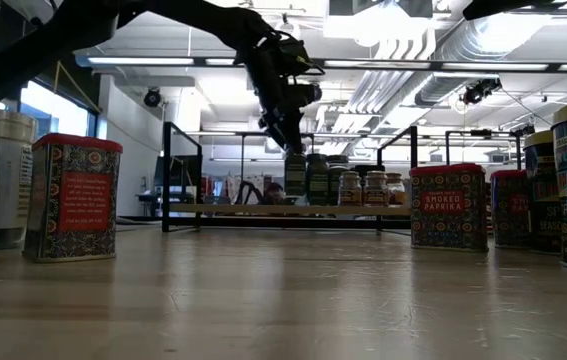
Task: Shelf spices
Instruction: Put the green seasoning bottle on the shelf aligned to the left of the green seasoning can
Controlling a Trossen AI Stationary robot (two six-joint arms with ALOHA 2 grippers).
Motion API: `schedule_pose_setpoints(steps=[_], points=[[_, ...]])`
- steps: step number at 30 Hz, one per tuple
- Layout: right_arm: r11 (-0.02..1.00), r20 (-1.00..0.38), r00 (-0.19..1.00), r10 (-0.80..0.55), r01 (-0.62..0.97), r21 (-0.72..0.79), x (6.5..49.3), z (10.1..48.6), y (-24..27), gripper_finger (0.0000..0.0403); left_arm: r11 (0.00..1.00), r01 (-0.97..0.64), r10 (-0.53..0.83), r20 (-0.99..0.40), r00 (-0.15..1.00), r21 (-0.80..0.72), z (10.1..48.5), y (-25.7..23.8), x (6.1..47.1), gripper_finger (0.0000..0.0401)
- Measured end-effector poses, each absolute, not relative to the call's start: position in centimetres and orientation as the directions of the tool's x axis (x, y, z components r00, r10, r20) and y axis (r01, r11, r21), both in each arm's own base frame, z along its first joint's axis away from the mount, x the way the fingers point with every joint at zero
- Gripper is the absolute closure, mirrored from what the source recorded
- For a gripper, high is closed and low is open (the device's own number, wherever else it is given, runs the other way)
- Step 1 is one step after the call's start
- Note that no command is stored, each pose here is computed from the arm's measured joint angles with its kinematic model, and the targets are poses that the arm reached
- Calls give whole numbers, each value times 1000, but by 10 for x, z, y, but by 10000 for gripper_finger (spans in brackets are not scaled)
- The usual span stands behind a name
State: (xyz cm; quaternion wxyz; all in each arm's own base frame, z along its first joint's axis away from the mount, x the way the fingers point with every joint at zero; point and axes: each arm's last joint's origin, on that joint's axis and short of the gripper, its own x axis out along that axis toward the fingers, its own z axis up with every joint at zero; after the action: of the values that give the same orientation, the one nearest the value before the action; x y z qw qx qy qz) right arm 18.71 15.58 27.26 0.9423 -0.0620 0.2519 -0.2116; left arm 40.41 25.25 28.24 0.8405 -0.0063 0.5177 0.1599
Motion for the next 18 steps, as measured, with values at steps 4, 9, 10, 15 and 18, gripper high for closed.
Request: schedule_pose_setpoints(steps=[4,9,10,15,18], points=[[903,-448,784,-430,368,-223,187,273,156,167,948,-278,262,-873,413,153,282,252,404,180],[903,-448,784,-430,368,-223,187,273,156,167,946,-290,260,-873,413,144,282,253,404,180],[903,-449,784,-430,367,-223,187,273,156,167,946,-291,260,-873,413,144,282,253,403,180],[903,-448,784,-430,368,-223,187,273,156,167,943,-302,263,-873,412,141,282,257,401,180],[903,-448,784,-430,368,-223,187,273,156,167,948,-296,237,-872,428,113,281,259,400,174]])
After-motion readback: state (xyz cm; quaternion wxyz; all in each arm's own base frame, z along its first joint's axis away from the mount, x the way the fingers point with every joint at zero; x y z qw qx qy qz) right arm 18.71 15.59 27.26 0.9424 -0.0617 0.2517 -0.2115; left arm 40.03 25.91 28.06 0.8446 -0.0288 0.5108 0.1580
